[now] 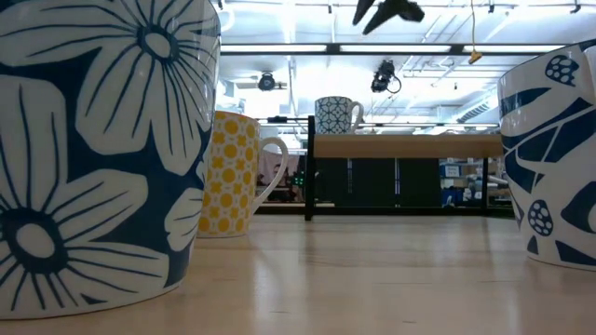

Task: Place coffee mugs
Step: Put the light blue pattern mug on the shelf

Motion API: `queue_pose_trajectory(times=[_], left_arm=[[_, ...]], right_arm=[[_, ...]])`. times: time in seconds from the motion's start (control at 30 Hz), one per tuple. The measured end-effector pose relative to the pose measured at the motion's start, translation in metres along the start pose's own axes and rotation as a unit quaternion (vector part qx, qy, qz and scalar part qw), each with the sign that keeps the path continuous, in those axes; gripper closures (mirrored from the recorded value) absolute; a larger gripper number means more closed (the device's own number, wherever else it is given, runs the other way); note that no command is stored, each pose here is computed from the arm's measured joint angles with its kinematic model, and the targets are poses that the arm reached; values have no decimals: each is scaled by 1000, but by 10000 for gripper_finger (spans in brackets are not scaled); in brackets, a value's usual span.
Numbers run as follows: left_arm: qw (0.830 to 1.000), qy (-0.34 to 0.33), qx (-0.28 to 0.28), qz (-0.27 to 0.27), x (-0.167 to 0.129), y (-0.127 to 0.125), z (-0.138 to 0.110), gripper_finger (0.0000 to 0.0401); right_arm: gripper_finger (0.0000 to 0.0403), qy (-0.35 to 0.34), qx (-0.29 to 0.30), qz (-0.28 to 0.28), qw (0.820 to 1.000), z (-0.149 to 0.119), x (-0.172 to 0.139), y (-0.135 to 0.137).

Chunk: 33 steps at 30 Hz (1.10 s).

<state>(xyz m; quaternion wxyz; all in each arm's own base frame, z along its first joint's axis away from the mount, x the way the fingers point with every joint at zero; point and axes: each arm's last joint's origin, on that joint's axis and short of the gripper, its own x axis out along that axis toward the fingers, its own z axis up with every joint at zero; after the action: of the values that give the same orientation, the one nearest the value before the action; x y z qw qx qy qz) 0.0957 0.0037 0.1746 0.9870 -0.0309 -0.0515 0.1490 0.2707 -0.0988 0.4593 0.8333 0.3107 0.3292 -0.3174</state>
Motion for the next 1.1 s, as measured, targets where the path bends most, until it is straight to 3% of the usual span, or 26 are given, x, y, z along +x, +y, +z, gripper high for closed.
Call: queue_pose_trajectory(times=[0.27, 0.37, 0.57, 0.9, 1.1], left_arm=[[1000, 0, 0, 0, 0, 0, 0, 252], [1000, 0, -1, 0, 0, 0, 0, 252], [1000, -1, -1, 0, 0, 0, 0, 252], [1000, -1, -1, 0, 0, 0, 0, 252], [1000, -1, -1, 0, 0, 0, 0, 252]], right_arm=[[261, 92, -93, -5, 991, -60, -11, 47], [261, 96, -133, -9, 986, -82, -16, 64], [261, 108, -150, -27, 982, -126, -21, 86], [261, 166, -173, -73, 968, -203, 2, 98], [261, 217, -200, -72, 953, -244, 29, 96]])
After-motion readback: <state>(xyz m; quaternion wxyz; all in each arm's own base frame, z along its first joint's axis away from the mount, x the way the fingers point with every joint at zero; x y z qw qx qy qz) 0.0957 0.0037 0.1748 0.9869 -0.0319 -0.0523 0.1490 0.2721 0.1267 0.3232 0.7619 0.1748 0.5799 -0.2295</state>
